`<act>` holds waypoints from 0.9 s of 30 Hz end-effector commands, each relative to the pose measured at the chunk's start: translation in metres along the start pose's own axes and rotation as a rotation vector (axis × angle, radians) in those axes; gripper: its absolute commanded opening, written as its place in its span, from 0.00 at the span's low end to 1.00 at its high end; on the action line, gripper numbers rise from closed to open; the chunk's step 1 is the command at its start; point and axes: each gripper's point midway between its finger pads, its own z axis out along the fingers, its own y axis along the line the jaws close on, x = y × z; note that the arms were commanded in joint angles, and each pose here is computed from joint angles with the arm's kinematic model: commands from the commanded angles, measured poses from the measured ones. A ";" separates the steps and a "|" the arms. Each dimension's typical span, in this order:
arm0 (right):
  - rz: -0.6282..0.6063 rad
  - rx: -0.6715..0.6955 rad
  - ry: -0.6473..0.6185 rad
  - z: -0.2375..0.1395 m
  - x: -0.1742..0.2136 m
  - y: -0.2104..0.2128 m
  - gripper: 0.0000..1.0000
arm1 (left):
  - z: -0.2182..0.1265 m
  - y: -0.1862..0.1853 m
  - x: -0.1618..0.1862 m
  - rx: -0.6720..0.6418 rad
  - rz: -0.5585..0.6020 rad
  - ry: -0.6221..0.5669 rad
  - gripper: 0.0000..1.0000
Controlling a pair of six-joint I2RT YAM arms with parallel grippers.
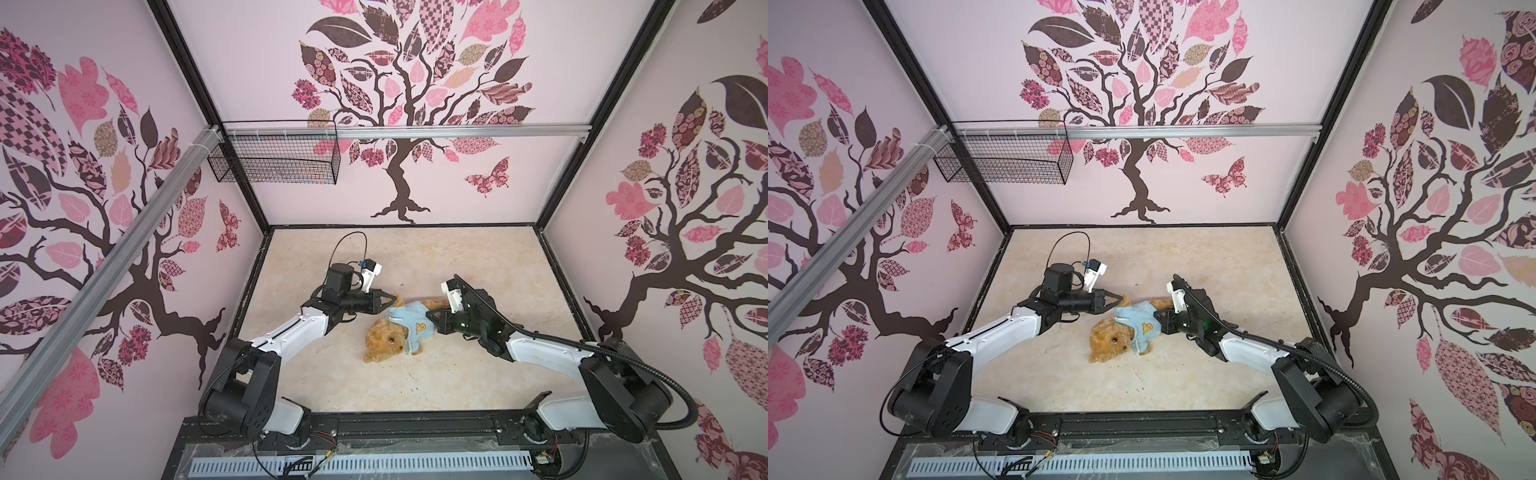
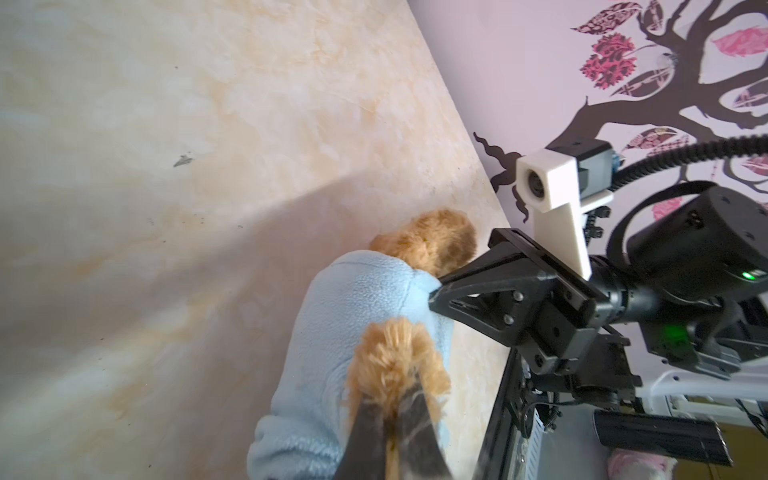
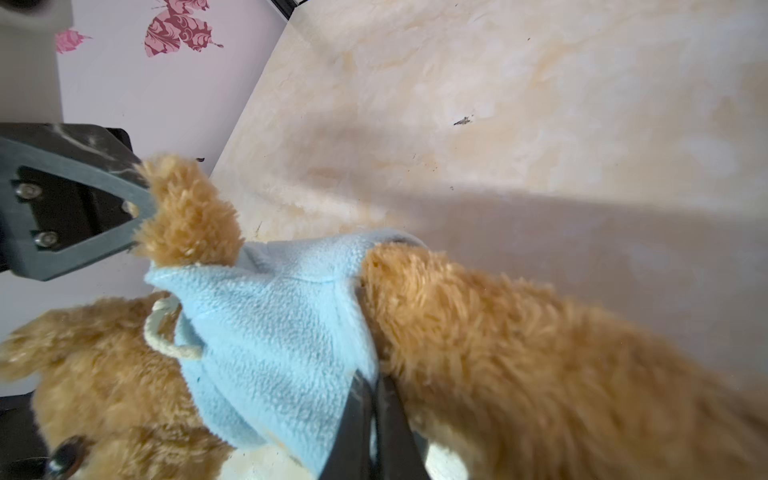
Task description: Dress the teddy bear
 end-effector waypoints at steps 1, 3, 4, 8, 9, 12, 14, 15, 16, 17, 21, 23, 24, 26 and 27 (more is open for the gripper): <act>0.102 0.037 -0.029 -0.003 -0.006 -0.008 0.00 | -0.002 0.026 -0.006 -0.118 -0.033 -0.037 0.06; 0.119 0.029 -0.037 0.001 -0.009 -0.007 0.00 | -0.004 0.029 -0.009 -0.150 -0.033 -0.043 0.20; 0.120 0.031 -0.034 0.003 -0.009 -0.008 0.00 | -0.006 0.028 -0.009 -0.157 -0.021 -0.042 0.25; 0.117 0.029 -0.014 0.012 -0.009 -0.009 0.00 | -0.024 0.025 -0.006 -0.219 0.018 -0.045 0.52; 0.119 0.031 -0.010 0.013 -0.009 -0.011 0.00 | -0.032 0.025 -0.002 -0.242 0.028 -0.047 0.56; 0.120 0.028 -0.011 0.016 -0.009 -0.011 0.00 | -0.051 0.023 0.018 -0.283 0.036 -0.044 0.66; 0.122 0.025 -0.007 0.018 -0.008 -0.012 0.00 | -0.059 0.025 0.035 -0.291 0.018 -0.044 0.72; 0.120 0.024 -0.004 0.019 -0.007 -0.012 0.00 | -0.061 0.026 0.043 -0.297 0.005 -0.044 0.77; 0.117 0.022 -0.003 0.019 -0.007 -0.012 0.00 | -0.064 0.027 0.048 -0.303 -0.004 -0.049 0.81; 0.115 0.022 -0.002 0.020 -0.007 -0.012 0.00 | -0.066 0.028 0.052 -0.306 -0.019 -0.058 0.85; 0.114 0.017 -0.001 0.021 -0.006 -0.011 0.00 | -0.061 0.028 0.057 -0.269 -0.103 -0.078 0.88; 0.115 0.012 0.003 0.021 -0.006 -0.010 0.00 | -0.054 0.030 0.061 -0.249 -0.172 -0.063 0.83; 0.114 0.011 0.004 0.021 -0.006 -0.010 0.00 | -0.051 0.031 0.063 -0.238 -0.214 -0.061 0.81; 0.115 0.014 0.004 0.020 -0.005 -0.011 0.00 | -0.046 0.034 0.068 -0.217 -0.269 -0.065 0.73; 0.113 0.014 0.003 0.019 -0.005 -0.011 0.00 | -0.044 0.033 0.069 -0.200 -0.286 -0.074 0.69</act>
